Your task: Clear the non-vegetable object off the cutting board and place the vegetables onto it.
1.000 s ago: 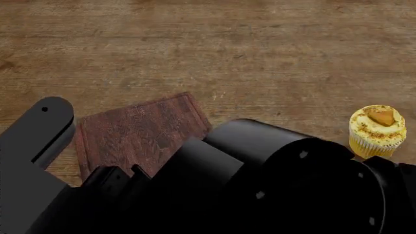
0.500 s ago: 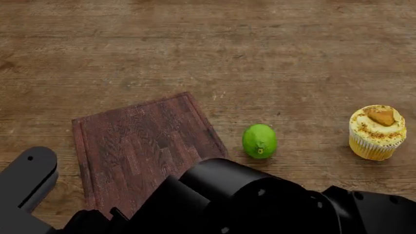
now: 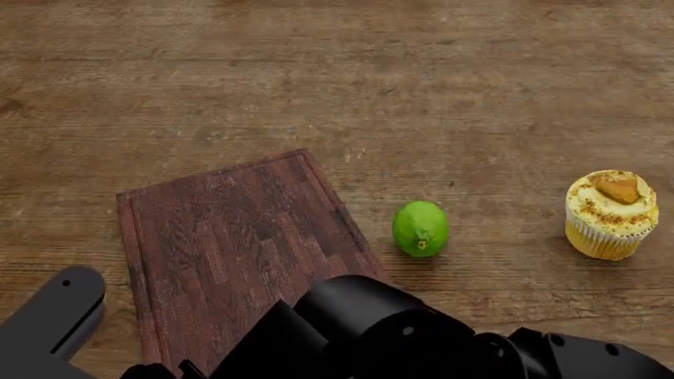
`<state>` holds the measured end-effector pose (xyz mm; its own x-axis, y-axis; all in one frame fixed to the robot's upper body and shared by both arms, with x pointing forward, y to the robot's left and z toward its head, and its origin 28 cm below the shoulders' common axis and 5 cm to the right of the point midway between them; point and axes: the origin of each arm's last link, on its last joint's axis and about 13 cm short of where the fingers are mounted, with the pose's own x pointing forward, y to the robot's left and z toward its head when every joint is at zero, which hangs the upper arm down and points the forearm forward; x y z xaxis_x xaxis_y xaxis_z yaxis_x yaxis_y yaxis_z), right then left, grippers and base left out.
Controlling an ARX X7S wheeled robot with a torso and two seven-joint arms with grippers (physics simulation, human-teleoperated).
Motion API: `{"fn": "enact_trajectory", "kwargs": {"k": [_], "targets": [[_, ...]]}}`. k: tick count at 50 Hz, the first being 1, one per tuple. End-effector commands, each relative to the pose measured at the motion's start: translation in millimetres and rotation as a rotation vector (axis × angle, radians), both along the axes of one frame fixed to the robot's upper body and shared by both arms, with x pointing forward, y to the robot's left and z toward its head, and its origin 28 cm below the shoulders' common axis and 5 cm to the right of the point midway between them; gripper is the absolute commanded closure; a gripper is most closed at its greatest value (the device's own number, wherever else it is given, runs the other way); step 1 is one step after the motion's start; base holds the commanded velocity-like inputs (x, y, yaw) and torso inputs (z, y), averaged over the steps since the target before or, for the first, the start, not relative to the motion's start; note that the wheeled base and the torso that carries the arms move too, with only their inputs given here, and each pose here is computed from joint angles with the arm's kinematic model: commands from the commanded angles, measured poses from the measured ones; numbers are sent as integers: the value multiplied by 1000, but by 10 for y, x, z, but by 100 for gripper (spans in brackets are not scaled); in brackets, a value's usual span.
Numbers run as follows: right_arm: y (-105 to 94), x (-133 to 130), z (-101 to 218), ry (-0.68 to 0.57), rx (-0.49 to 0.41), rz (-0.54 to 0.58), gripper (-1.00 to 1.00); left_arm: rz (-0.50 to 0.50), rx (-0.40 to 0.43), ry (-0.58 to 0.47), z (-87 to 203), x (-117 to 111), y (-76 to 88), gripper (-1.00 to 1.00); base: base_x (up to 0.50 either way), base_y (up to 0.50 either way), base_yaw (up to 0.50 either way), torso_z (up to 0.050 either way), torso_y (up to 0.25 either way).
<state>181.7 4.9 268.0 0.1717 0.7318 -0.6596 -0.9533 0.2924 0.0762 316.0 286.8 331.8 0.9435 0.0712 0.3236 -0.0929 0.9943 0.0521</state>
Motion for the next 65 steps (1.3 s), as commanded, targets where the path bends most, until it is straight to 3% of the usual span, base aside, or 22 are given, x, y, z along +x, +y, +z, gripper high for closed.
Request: {"fn": "enact_trajectory", "kwargs": {"k": [1, 50, 51, 65], "targets": [[1, 0, -119, 37, 0, 4, -100, 5, -3, -2, 5, -10, 15, -100, 0, 0, 0, 0, 0], [-46, 49, -426, 127, -31, -50, -100, 3, -8, 1, -13, -18, 8, -100, 0, 0, 0, 0, 0], [-45, 51, -424, 124, -31, -51, 100, 3, -7, 1, -13, -19, 7, -100, 0, 0, 0, 0, 0], [-22, 16, -178, 39, -9, -38, 100, 2, -9, -4, 1, -29, 11, -100, 0, 0, 0, 0, 0]]}}
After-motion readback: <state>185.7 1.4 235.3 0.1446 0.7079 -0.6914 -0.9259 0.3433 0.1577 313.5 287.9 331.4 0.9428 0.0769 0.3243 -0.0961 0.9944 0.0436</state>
